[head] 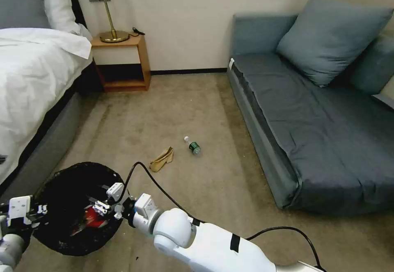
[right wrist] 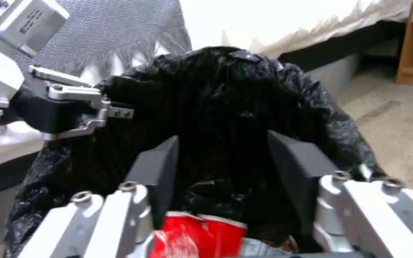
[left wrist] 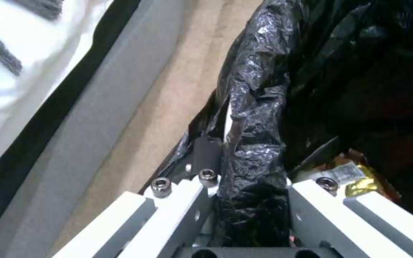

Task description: Pick up the trash bin, then pick up the garbage on the floor and place it into the trash bin.

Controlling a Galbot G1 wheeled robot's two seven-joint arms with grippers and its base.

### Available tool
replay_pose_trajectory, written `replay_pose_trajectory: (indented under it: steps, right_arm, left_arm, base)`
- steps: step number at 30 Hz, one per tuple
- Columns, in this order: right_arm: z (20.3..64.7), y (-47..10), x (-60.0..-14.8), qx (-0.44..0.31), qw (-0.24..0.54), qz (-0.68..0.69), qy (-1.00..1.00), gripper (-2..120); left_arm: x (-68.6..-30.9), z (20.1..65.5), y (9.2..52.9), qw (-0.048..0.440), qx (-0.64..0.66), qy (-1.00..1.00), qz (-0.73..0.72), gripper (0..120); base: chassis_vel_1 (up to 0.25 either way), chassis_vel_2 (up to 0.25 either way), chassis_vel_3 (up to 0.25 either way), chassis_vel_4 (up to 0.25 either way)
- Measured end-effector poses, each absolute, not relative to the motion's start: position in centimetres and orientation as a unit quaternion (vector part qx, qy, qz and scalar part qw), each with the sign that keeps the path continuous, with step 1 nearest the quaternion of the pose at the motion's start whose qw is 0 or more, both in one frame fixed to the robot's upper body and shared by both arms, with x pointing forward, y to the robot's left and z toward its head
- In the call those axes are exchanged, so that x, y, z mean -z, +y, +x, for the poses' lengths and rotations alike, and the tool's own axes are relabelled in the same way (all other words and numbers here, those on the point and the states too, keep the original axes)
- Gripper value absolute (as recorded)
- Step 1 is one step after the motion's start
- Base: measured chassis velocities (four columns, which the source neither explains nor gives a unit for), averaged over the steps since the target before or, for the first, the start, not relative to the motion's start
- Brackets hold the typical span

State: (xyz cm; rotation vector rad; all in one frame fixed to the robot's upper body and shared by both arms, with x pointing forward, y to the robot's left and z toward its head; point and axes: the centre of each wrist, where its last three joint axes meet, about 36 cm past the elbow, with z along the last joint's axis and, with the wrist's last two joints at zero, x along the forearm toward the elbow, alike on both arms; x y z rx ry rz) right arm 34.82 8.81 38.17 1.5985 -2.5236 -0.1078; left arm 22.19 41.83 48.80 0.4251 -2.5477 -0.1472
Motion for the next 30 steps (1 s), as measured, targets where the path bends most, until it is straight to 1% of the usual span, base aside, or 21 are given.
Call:
replay_pose_trajectory:
  steps: [1, 2, 3, 4, 7, 8, 11, 12, 15, 16, 18, 19, 22, 23, 26, 27, 30]
  right_arm:
    - [34.8, 8.7, -38.2, 0.036, 0.075, 0.53, -0.844, 62]
    - [34.9, 8.4, -38.2, 0.037, 0.073, 0.526, -0.847, 65]
    - [34.9, 8.1, -38.2, 0.039, 0.072, 0.521, -0.85, 71]
    - [34.9, 8.1, -38.2, 0.039, 0.072, 0.521, -0.85, 71]
    - [35.1, 6.2, -38.1, 0.037, 0.057, 0.493, -0.867, 85]
    - [35.1, 6.2, -38.1, 0.037, 0.057, 0.493, -0.867, 85]
    - [35.4, 2.2, -37.4, 0.03, 0.032, 0.443, -0.896, 98]
    - [35.4, 2.2, -37.4, 0.03, 0.032, 0.443, -0.896, 98]
    - [35.3, -3.1, -36.4, 0.008, 0.006, 0.385, -0.923, 100]
    - [35.3, -3.1, -36.4, 0.008, 0.006, 0.385, -0.923, 100]
    - [34.8, -7.5, -35.5, 0.001, -0.013, 0.344, -0.939, 100]
    - [34.8, -7.5, -35.5, 0.001, -0.013, 0.344, -0.939, 100]
    - [33.3, -13.1, -34.5, -0.009, -0.02, 0.292, -0.956, 100]
    - [33.3, -13.1, -34.5, -0.009, -0.02, 0.292, -0.956, 100]
    - [31.1, -16.8, -33.7, -0.015, -0.018, 0.249, -0.968, 100]
    - [31.1, -16.8, -33.7, -0.015, -0.018, 0.249, -0.968, 100]
    - [29.1, -18.3, -32.9, -0.014, -0.013, 0.224, -0.974, 100]
  left_arm:
    - [-48.8, 22.2, 41.8, 0.274, 0.054, -0.947, 0.158, 3]
    - [-48.8, 22.2, 41.8, 0.274, 0.054, -0.947, 0.158, 3]
    - [-48.8, 22.2, 41.8, 0.274, 0.054, -0.947, 0.158, 3]
    - [-48.8, 22.2, 41.8, 0.274, 0.054, -0.947, 0.158, 3]
    - [-48.7, 22.2, 41.8, 0.274, 0.053, -0.947, 0.158, 3]
    - [-48.7, 22.2, 41.8, 0.274, 0.053, -0.947, 0.158, 3]
    - [-48.5, 22.3, 42.0, 0.276, 0.05, -0.947, 0.159, 3]
    - [-48.5, 22.3, 42.0, 0.276, 0.05, -0.947, 0.159, 3]
    - [-48.1, 22.4, 42.1, 0.279, 0.046, -0.946, 0.158, 3]
    - [-48.1, 22.4, 42.1, 0.279, 0.046, -0.946, 0.158, 3]
    - [-48.0, 22.4, 42.1, 0.281, 0.043, -0.946, 0.156, 3]
    - [-48.0, 22.4, 42.1, 0.281, 0.043, -0.946, 0.156, 3]
    - [-47.7, 22.4, 42.1, 0.282, 0.037, -0.946, 0.156, 3]
    - [-47.7, 22.4, 42.1, 0.282, 0.037, -0.946, 0.156, 3]
    - [-47.6, 22.4, 42.2, 0.279, 0.026, -0.947, 0.159, 3]
    - [-47.6, 22.4, 42.2, 0.279, 0.026, -0.947, 0.159, 3]
    - [-47.4, 22.3, 42.1, 0.28, 0.018, -0.946, 0.16, 3]
  base:
    - [0.0, 0.0, 0.0, 0.0]
    - [0.0, 0.0, 0.0, 0.0]
    - [0.0, 0.0, 0.0, 0.0]
    - [0.0, 0.0, 0.0, 0.0]
    - [0.0, 0.0, 0.0, 0.0]
    - [0.0, 0.0, 0.0, 0.0]
    - [0.0, 0.0, 0.0, 0.0]
    - [0.0, 0.0, 0.0, 0.0]
    - [0.0, 0.0, 0.0, 0.0]
    - [0.0, 0.0, 0.0, 0.0]
    - [0.0, 0.0, 0.0, 0.0]
    - [0.0, 0.0, 0.0, 0.0]
    - [0.0, 0.0, 0.0, 0.0]
    - [0.0, 0.0, 0.0, 0.0]
    - [0.0, 0.0, 0.0, 0.0]
    - [0.0, 0.0, 0.0, 0.0]
    - [0.0, 0.0, 0.0, 0.0]
